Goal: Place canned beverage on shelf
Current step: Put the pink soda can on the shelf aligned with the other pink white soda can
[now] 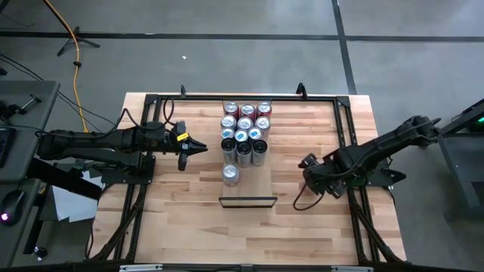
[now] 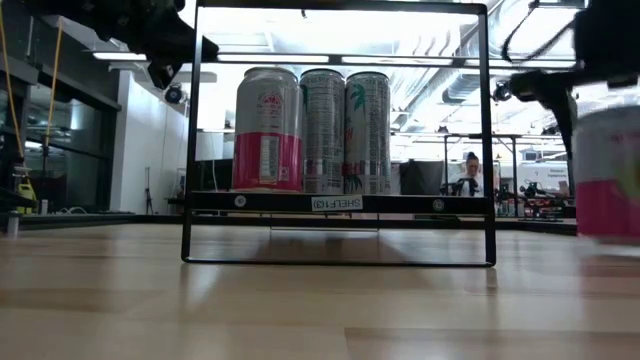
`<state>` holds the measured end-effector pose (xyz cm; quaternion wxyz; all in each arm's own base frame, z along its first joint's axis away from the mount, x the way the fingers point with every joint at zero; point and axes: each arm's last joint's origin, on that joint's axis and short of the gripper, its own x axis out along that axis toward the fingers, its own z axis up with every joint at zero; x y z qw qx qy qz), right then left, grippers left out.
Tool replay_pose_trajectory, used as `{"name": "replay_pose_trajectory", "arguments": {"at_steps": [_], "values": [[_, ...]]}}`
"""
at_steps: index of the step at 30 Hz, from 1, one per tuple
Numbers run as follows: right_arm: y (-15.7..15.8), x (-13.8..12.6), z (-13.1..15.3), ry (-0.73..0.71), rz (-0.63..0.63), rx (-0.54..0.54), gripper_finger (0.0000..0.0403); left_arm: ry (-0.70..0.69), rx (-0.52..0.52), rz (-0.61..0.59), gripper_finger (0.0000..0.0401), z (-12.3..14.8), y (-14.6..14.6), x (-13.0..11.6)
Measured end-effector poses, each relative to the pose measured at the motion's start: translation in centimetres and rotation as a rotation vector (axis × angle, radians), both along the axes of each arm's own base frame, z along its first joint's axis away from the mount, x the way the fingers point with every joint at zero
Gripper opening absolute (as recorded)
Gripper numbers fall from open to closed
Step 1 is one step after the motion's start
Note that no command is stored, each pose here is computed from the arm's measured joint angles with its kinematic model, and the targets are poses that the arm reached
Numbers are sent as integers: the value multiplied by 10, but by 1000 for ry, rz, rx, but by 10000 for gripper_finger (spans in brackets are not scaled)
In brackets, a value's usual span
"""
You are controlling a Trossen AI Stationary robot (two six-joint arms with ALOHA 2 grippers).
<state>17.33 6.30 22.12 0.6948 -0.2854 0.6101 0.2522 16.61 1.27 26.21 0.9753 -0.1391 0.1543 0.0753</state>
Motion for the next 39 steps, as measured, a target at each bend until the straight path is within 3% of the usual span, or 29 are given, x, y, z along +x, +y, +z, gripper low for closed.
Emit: {"name": "replay_pose_trajectory", "arguments": {"at_steps": [4, 11, 14, 21, 31, 39], "values": [[2, 9, 18, -67, -268, 76, 282, 0, 2, 6, 0, 0, 0, 0], [-13, 23, 50, -132, -1076, 144, 282, -4, 10, 29, 0, 0, 1, 0], [-17, 37, 59, -65, -1240, 146, 282, -4, 10, 28, 0, 0, 1, 0], [-10, 94, 78, 123, -1207, 56, 282, -2, 36, 19, 0, 1, 1, 0], [-17, 164, 99, -59, -1220, 92, 282, -5, 60, 11, 0, 1, 1, 0], [-13, 196, 69, -4, -1288, 60, 282, -4, 61, 11, 0, 1, 1, 0]]}}
